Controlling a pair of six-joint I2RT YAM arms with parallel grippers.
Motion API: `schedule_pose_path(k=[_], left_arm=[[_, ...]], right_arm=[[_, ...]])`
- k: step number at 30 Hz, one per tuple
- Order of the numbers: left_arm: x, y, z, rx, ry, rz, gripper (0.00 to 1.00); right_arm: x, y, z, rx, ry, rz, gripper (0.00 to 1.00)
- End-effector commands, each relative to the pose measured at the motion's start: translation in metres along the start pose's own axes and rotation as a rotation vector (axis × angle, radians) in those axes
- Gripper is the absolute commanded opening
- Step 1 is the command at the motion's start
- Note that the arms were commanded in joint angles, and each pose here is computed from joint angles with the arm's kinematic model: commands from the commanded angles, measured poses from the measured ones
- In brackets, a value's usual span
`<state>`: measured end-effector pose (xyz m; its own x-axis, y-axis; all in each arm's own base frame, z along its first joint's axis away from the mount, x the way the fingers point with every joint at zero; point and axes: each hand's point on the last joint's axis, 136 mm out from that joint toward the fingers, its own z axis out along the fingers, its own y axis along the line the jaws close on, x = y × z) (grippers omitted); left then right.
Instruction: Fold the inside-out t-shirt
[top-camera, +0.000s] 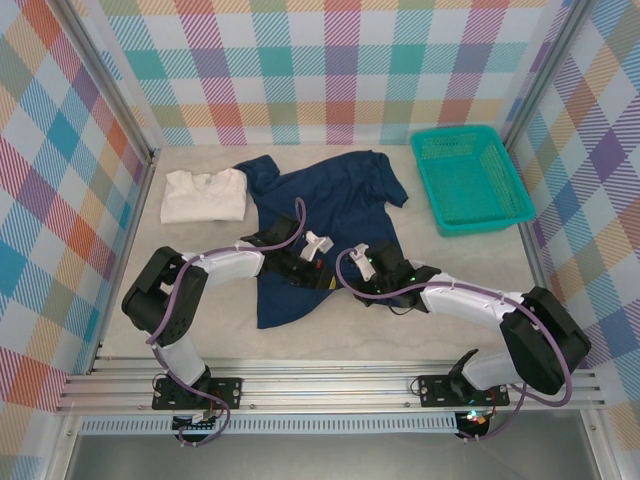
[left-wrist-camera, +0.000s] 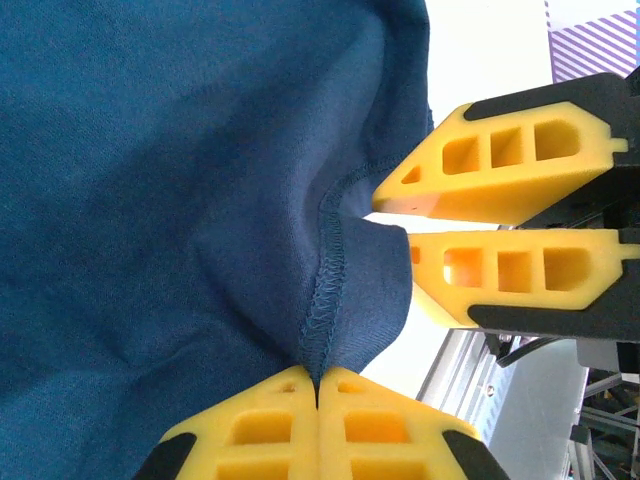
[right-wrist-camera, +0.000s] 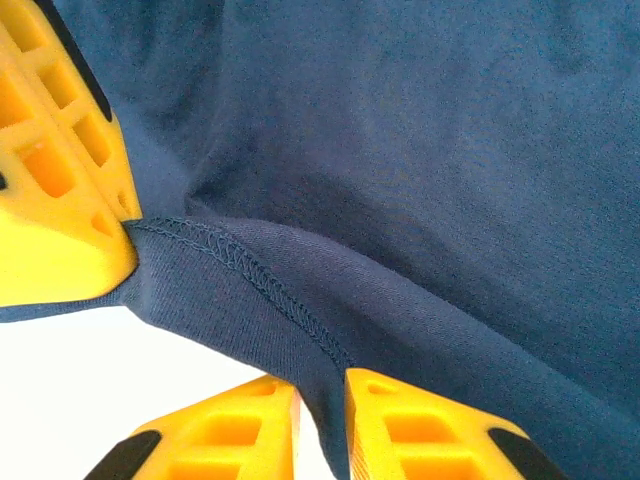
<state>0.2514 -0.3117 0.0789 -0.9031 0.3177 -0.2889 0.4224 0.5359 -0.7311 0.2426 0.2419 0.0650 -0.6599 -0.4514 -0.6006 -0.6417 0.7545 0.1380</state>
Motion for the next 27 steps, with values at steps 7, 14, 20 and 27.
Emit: schedule_pose_path(k=[7,14,20,27], left_arm=[[-0.003,0.004,-0.001,-0.005,0.005,-0.002,0.0],[-0.004,0.003,-0.002,-0.004,0.002,0.0,0.0],[-0.005,0.003,-0.003,-0.016,-0.008,0.018,0.12],[-0.014,-0.014,-0.023,-0.099,-0.162,0.213,0.43]], right_arm=[[-0.009,-0.003,-0.003,0.001,-0.009,-0.016,0.18],[-0.009,-0.004,0.001,-0.007,-0.007,-0.009,0.1],[-0.015,-0.001,-0.005,-0.035,-0.031,0.01,0.0],[-0.041,0.012,-0.034,-0.192,-0.123,0.12,0.0]])
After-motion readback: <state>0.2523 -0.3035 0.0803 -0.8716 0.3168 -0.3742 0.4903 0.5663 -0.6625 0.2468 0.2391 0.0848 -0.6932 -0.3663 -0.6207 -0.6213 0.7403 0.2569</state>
